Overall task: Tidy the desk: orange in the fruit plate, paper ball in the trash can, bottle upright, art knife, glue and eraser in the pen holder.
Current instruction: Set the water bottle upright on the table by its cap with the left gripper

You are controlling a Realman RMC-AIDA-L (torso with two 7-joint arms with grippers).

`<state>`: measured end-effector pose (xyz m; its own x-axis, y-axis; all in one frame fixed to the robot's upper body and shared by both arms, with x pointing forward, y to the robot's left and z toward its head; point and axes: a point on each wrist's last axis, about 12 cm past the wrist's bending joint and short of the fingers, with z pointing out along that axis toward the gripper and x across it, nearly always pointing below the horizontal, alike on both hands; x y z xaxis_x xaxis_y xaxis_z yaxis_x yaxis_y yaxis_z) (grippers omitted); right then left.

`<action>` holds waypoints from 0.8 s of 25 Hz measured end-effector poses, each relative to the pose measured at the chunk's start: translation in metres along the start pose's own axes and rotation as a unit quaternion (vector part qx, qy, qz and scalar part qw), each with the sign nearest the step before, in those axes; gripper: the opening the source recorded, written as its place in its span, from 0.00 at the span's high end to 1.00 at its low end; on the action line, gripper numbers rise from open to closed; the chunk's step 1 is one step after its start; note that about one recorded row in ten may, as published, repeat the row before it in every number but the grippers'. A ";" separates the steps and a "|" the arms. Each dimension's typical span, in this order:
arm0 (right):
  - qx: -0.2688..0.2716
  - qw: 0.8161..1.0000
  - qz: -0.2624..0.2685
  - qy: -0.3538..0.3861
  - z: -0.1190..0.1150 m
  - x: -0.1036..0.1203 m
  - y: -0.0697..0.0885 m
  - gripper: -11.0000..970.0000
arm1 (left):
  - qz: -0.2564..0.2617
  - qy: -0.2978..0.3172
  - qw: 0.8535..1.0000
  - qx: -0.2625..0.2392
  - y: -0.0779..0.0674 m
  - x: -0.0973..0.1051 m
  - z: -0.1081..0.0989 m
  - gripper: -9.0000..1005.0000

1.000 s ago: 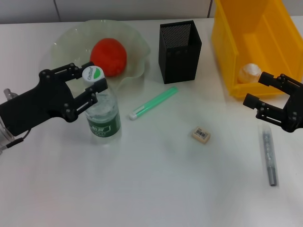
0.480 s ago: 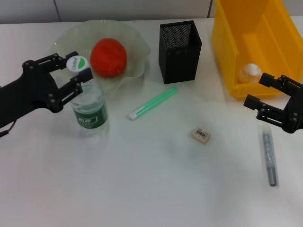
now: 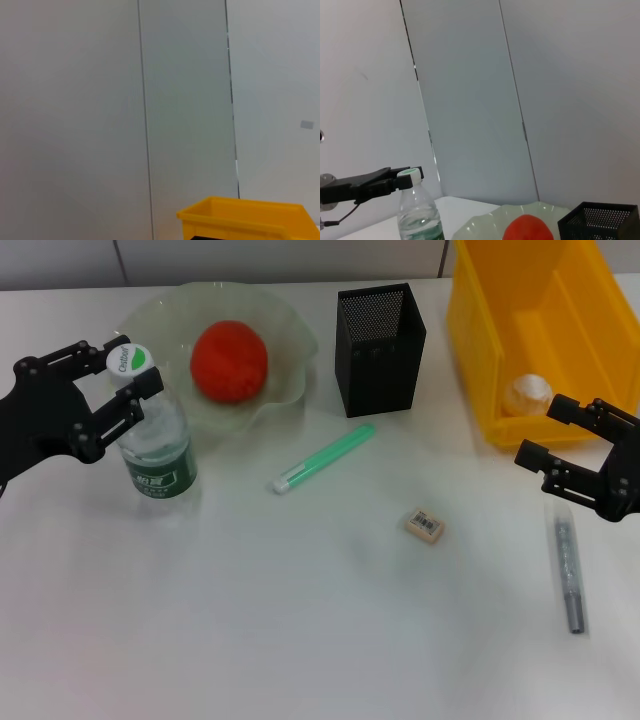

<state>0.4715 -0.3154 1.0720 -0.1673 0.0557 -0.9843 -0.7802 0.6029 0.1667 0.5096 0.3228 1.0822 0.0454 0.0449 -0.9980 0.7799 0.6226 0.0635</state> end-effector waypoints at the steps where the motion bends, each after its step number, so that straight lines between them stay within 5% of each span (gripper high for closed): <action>1: 0.000 1.000 0.000 0.000 0.000 0.000 0.000 0.19 | 0.000 0.000 1.000 -0.001 0.000 0.000 0.000 0.57; 20: 0.000 1.000 0.007 0.002 0.001 0.002 0.000 0.19 | 0.002 -0.001 1.000 -0.018 0.000 0.003 0.001 0.54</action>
<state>0.4722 -0.3147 1.0697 -0.1808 0.0617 -0.9816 -0.7779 0.6017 0.1811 0.5102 0.3221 1.0796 0.0499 0.0462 -0.9977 0.7572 0.6496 0.0679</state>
